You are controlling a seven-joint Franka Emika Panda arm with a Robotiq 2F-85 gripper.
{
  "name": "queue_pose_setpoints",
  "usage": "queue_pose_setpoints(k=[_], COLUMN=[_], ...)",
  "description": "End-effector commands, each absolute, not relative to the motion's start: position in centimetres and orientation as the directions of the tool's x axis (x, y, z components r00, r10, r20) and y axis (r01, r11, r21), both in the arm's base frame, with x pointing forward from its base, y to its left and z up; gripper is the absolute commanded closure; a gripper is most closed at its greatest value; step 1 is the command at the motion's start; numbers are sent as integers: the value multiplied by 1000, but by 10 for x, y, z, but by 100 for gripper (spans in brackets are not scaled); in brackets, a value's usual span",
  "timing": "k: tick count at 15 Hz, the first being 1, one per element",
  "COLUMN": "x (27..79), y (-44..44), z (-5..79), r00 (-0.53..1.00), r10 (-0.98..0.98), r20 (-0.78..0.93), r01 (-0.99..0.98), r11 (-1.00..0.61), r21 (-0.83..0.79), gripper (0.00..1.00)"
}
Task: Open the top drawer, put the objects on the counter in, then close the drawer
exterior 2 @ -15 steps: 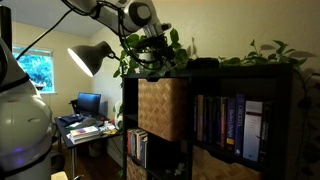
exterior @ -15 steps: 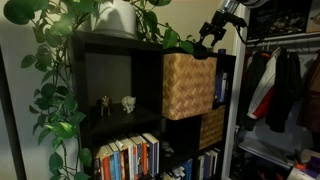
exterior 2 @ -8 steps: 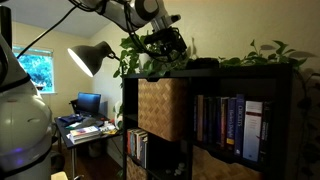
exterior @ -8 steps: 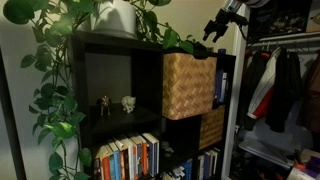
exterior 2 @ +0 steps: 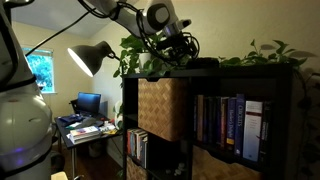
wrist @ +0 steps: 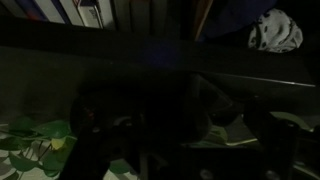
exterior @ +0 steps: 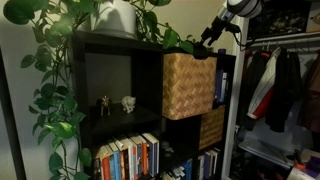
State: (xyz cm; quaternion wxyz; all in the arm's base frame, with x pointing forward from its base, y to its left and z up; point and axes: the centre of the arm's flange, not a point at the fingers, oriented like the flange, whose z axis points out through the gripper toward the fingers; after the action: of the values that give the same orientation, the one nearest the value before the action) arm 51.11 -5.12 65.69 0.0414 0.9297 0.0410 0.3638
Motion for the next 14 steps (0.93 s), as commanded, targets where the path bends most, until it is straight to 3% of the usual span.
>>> queue_pose_setpoints(k=[1,6,7,8,14], x=[528,538,540,541,534], y=[-55,-45,-44,-43,-39], z=[653,640,638,636,639], r00=[708,694,694,694,677], r10=[111,87,83,82,96], r20=[698,715,715,716,730], r01=[86,107,108,111,110], r11=[-994,-994,-994,-994,-994], r21=[71,17,10,5,28], gripper=[0,2,8,26,66])
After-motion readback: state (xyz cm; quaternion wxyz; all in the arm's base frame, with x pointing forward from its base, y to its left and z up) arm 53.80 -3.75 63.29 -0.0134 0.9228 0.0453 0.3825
